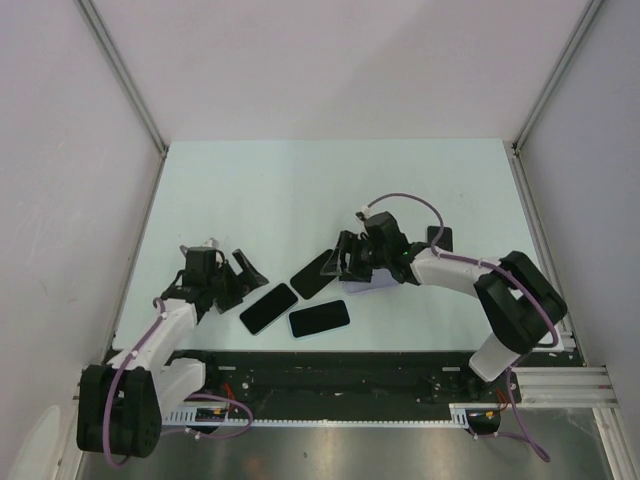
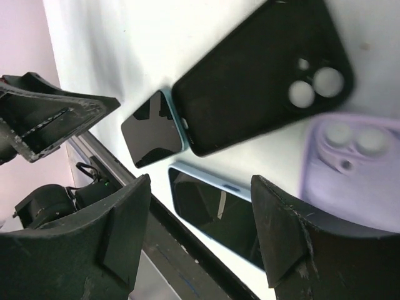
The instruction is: Put the phone into the phone case
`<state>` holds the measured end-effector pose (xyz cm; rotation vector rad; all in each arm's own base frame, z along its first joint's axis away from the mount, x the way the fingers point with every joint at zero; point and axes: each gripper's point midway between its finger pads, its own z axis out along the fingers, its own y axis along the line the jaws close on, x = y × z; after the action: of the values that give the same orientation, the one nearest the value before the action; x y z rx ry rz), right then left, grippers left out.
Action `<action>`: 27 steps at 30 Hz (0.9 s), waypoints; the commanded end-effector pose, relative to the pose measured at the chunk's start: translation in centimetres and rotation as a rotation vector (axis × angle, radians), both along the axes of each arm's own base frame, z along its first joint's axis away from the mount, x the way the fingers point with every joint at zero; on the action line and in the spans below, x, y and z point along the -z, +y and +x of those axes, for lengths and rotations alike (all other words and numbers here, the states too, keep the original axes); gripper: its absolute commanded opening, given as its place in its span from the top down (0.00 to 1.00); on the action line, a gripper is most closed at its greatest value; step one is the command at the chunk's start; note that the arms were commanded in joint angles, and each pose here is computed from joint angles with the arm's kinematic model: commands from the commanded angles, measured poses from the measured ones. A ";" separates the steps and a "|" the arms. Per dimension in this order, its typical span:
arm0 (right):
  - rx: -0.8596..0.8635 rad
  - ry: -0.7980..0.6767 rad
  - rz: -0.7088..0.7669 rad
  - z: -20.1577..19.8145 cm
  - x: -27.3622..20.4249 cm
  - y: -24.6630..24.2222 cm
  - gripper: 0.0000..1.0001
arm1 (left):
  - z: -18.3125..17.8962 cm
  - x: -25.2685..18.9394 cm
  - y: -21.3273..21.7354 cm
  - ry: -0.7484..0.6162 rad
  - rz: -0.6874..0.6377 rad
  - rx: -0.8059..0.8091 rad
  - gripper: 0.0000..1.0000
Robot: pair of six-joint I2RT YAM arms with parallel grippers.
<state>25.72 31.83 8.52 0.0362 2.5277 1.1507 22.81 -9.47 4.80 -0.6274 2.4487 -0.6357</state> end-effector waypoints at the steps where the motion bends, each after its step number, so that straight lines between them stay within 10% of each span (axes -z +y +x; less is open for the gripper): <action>1: -0.099 -0.049 0.044 0.3 -1.2 4.2 0.31 | -0.6 1.1 0.4 0.069 -0.034 -0.003 0.00; 27: -0.259 0.138 0.173 -5.4 3.0 13.2 0.35 | -1.7 3.2 0.7 0.147 -0.024 -0.005 0.03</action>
<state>20.30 42.70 4.22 -0.2000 2.6614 1.3812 23.11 -9.06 3.52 -0.6907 2.4991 -0.6626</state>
